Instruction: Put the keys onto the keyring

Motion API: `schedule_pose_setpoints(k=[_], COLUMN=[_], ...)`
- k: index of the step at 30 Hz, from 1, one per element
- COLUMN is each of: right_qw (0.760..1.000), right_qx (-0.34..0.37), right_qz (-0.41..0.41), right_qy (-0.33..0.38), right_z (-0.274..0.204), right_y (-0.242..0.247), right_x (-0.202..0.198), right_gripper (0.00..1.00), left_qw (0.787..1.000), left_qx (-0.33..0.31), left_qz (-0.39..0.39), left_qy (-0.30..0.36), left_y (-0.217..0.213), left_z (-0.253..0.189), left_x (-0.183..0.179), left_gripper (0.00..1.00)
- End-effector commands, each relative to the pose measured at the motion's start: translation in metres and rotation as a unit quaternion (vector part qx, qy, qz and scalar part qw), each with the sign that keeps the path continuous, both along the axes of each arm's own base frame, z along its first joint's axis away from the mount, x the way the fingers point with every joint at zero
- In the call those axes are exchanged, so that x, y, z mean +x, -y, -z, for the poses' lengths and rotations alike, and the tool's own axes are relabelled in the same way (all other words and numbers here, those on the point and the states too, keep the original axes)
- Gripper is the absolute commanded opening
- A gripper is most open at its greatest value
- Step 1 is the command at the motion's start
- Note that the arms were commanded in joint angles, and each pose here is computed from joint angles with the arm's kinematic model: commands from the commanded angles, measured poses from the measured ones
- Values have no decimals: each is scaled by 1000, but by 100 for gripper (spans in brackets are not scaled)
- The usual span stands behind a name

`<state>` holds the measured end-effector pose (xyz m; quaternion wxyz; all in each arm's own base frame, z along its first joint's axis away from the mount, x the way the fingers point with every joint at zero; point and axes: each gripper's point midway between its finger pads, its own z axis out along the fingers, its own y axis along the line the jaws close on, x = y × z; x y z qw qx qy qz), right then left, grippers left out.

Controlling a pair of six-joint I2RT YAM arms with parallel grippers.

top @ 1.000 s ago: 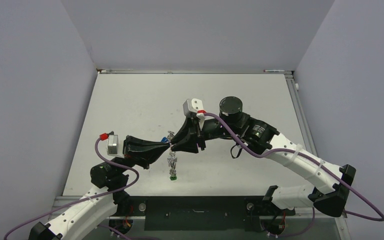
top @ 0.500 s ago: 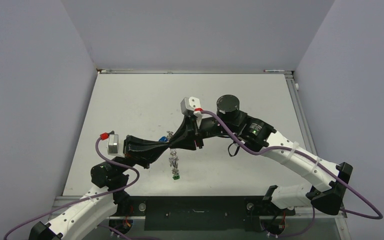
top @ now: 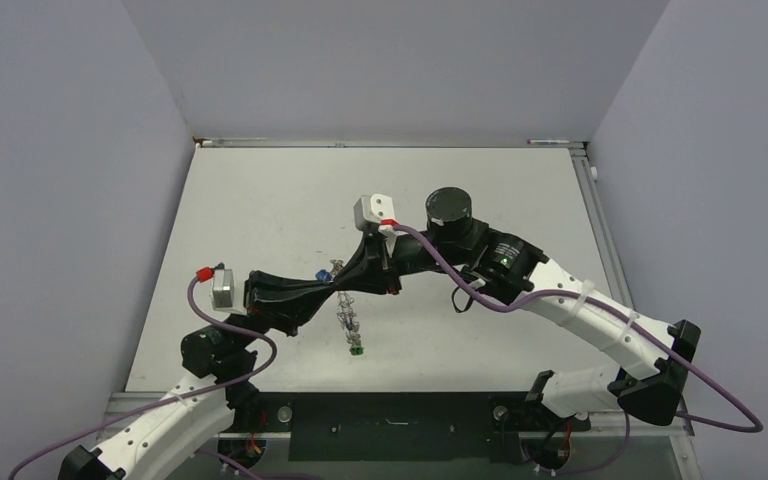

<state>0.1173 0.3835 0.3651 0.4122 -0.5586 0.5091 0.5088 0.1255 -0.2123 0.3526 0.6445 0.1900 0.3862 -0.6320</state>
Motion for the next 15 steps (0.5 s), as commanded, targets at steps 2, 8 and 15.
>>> schedule_pose_setpoints(k=[2, 8, 15], right_qw=[999, 998, 998], right_qx=[9, 4, 2], right_qz=[-18, 0, 10], right_qy=[40, 55, 64], right_z=[-8, -13, -16], right_y=[-7, -1, 3], right_x=[-9, -3, 2], right_gripper=[5, 5, 5], left_qw=[999, 999, 998], left_qx=[-23, -5, 16], left_qz=[-26, -53, -61], left_qy=[7, 5, 8], left_y=[-9, -15, -17], left_z=[-13, -11, -7], left_x=[1, 2, -3], left_gripper=[11, 23, 26])
